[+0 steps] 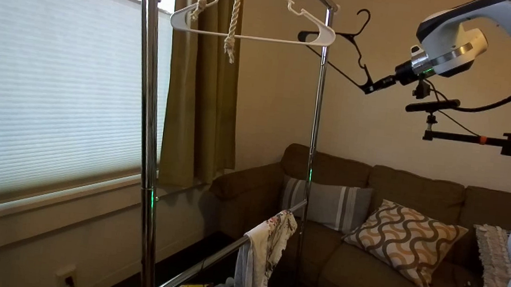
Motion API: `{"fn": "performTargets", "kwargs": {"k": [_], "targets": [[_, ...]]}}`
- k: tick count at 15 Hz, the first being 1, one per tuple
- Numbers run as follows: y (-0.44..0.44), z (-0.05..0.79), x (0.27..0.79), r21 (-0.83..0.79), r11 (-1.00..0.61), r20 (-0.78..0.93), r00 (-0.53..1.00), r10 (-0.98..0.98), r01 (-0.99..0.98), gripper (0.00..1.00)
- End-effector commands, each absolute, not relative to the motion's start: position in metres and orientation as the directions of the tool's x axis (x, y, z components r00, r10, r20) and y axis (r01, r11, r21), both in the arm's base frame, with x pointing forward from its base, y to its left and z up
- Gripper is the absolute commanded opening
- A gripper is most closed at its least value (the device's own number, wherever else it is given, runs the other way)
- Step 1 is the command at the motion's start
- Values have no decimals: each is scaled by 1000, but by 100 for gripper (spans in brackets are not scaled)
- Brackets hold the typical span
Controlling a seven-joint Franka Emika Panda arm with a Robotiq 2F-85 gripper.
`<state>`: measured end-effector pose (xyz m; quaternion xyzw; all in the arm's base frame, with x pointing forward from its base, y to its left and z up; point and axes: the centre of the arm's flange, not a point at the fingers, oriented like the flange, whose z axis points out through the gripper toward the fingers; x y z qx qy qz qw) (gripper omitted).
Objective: Pick up the black coat hanger and hang it on the top rail
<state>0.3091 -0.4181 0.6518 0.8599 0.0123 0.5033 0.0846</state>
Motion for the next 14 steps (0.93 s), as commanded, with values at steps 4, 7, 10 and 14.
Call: {"fn": "performTargets", "kwargs": {"k": [4,7,10,14], "targets": [[-404,671,313,157,-987,882,454,126,-31,2],[-393,686,322,165,-986,893,428,141,-19,2],[-391,697,333,155,-988,897,423,131,-22,2],[-395,704,357,97,-995,888,455,69,-38,2]]}}
